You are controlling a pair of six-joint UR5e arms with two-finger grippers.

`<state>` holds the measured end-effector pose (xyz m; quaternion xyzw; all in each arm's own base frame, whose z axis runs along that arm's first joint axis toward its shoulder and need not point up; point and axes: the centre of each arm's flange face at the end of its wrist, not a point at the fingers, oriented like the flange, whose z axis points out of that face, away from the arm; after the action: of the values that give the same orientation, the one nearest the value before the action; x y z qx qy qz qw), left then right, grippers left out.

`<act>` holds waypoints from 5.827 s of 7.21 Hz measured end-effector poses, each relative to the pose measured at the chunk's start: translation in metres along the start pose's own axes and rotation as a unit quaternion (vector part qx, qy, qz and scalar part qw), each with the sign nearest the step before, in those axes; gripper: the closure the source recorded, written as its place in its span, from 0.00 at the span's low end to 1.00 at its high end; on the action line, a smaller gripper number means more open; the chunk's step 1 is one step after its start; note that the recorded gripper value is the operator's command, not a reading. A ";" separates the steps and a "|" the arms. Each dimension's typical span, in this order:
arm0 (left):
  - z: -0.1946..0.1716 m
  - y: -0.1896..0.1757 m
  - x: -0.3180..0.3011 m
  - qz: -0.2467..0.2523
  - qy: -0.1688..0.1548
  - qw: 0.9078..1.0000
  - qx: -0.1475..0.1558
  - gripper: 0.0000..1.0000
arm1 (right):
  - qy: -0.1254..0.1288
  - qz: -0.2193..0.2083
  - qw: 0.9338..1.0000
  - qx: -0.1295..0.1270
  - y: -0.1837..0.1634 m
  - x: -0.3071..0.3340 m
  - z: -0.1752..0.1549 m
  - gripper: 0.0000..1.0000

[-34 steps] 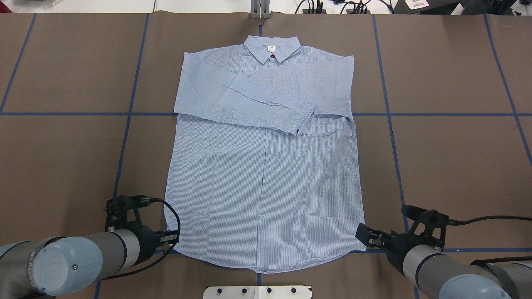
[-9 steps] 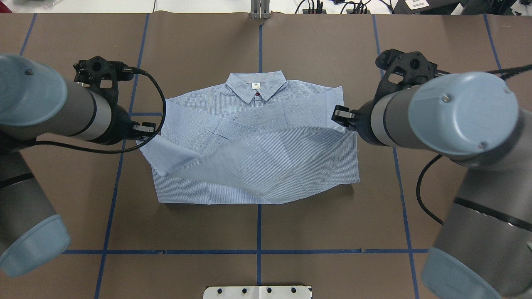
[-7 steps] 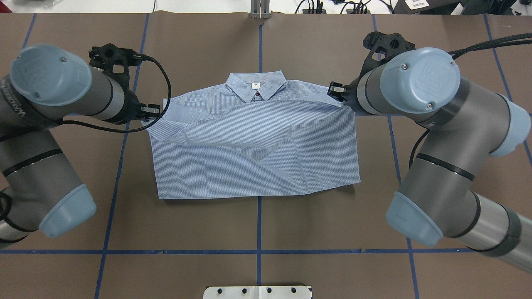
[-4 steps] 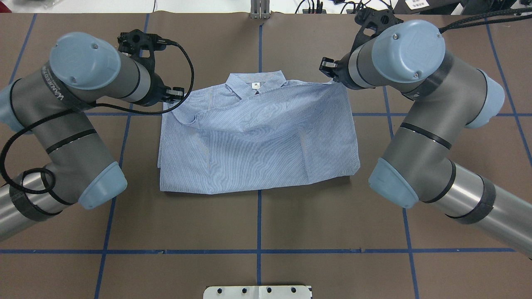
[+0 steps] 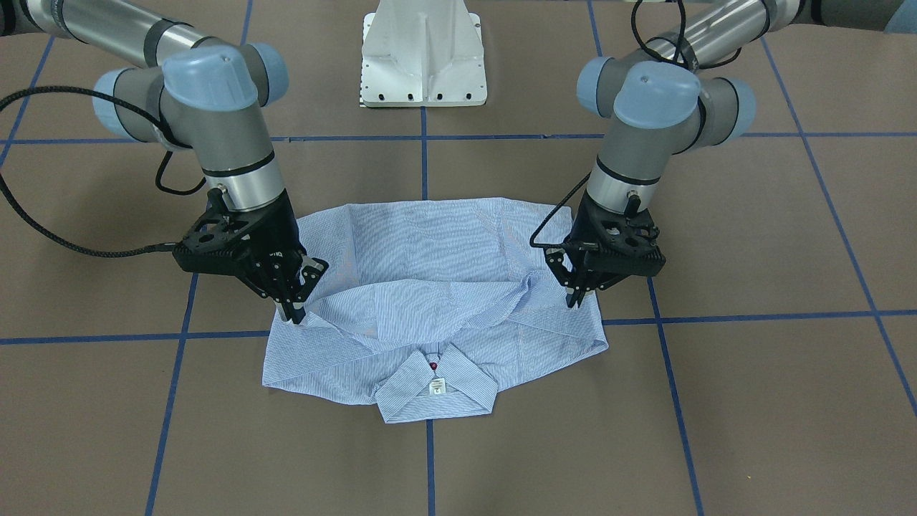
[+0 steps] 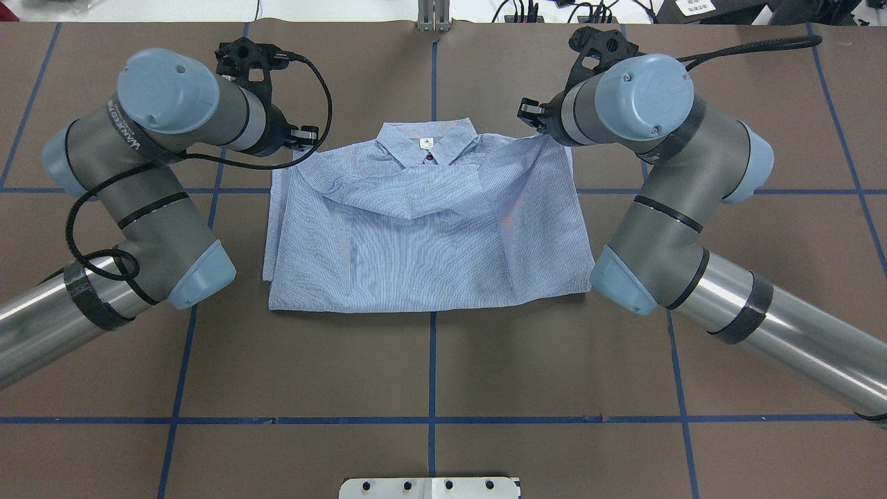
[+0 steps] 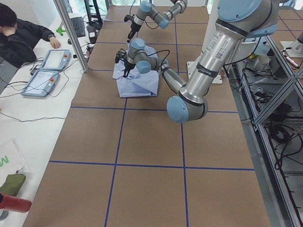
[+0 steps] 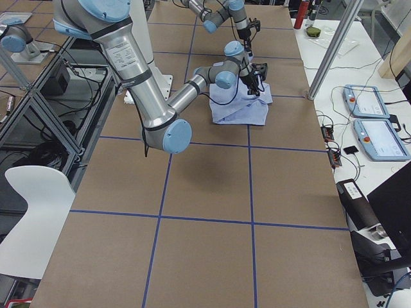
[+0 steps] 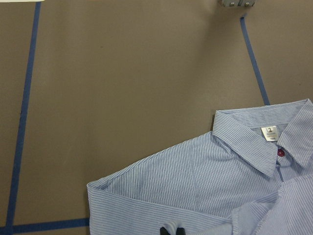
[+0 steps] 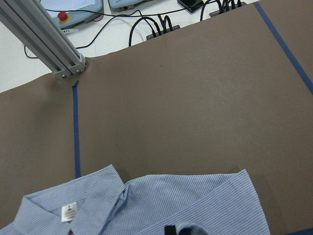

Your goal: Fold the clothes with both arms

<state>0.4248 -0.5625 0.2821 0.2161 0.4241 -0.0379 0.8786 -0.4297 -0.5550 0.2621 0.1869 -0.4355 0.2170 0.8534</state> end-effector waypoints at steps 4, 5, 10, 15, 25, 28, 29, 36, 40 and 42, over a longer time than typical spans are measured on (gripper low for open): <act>0.061 0.005 -0.040 0.031 -0.033 0.999 -0.018 1.00 | 0.007 -0.026 1.000 0.000 0.001 0.037 0.041 1.00; 0.066 0.005 -0.045 0.036 -0.034 0.999 -0.017 1.00 | 0.005 -0.031 1.000 0.000 -0.002 0.040 0.041 1.00; 0.063 -0.006 -0.055 0.044 -0.032 0.998 -0.009 0.00 | 0.008 -0.042 0.999 -0.008 -0.019 0.061 0.039 0.00; 0.010 0.005 -0.072 0.089 0.031 0.996 -0.007 0.00 | -0.004 -0.053 0.999 -0.014 -0.021 0.051 0.032 0.00; 0.010 0.201 -0.033 -0.016 0.068 0.996 -0.060 0.32 | -0.014 -0.053 0.998 -0.012 -0.020 0.046 0.024 0.00; 0.011 0.205 -0.031 -0.015 0.066 0.996 -0.064 1.00 | -0.015 -0.052 0.998 -0.012 -0.020 0.045 0.023 0.00; 0.010 0.206 -0.031 -0.015 0.067 0.996 -0.065 1.00 | -0.015 -0.052 0.998 -0.012 -0.020 0.045 0.023 0.00; -0.006 0.152 -0.128 0.042 0.006 0.999 -0.020 1.00 | -0.016 -0.051 0.998 -0.015 -0.016 0.042 0.024 0.00; 0.085 -0.064 -0.130 0.052 -0.073 0.995 0.040 1.00 | -0.026 -0.049 0.998 -0.018 -0.006 0.034 0.019 0.00; 0.109 -0.125 -0.104 0.048 -0.069 0.995 0.058 1.00 | -0.035 -0.045 0.998 -0.022 0.003 0.025 0.012 0.00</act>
<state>0.4064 -0.7329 0.3775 0.2837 0.3486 -0.0349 0.8926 -0.4259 -0.5536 0.2902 0.1949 -0.4611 0.1623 0.8503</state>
